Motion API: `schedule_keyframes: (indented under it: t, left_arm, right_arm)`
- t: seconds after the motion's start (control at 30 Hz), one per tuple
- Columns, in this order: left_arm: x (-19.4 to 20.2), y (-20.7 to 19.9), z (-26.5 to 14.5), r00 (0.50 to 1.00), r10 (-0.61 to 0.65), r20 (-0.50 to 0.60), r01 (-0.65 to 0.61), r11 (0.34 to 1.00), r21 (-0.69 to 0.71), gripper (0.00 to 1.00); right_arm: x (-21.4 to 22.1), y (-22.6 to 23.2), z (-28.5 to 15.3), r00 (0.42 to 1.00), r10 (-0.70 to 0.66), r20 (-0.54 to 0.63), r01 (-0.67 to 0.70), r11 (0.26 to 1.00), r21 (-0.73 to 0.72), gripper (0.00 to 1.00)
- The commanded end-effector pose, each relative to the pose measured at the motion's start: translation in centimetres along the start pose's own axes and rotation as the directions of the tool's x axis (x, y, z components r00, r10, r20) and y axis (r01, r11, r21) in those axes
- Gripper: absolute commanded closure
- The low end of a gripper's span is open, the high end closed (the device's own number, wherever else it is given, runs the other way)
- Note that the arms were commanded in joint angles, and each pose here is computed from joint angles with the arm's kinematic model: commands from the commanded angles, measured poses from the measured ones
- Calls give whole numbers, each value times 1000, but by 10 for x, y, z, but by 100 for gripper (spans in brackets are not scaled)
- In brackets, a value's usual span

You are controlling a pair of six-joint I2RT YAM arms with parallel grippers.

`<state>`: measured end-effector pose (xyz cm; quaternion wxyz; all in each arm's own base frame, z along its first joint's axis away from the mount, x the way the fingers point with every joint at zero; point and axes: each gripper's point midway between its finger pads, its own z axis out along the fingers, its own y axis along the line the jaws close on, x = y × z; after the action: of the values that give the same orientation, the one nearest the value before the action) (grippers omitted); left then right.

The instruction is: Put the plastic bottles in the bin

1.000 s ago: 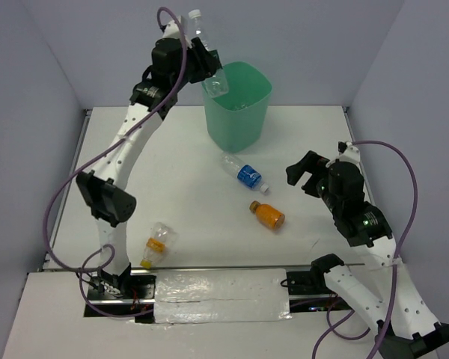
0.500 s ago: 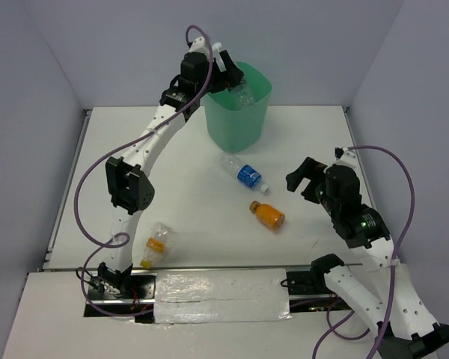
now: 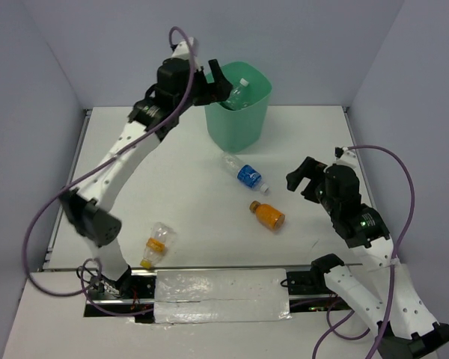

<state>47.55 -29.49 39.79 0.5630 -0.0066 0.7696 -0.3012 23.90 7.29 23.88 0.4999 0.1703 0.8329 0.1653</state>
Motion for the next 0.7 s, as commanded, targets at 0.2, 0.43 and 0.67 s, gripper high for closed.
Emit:
schedule_keyframes:
  t: [0.2, 0.43, 0.67]
  left_arm:
    - [108, 108, -164, 976, 46, -212, -116, 936, -332, 1]
    - [229, 180, -250, 890, -146, -433, -133, 824, -551, 1]
    - [269, 180, -283, 822, -309, -479, -66, 783, -619, 1]
  right_arm:
    - [-4, 14, 17, 1000, -4, 10, 5, 999, -39, 0]
    - [-3, 20, 23, 1000, -1, 0, 1, 999, -53, 0]
    - [0, 25, 29, 1000, 10, -22, -11, 997, -71, 0]
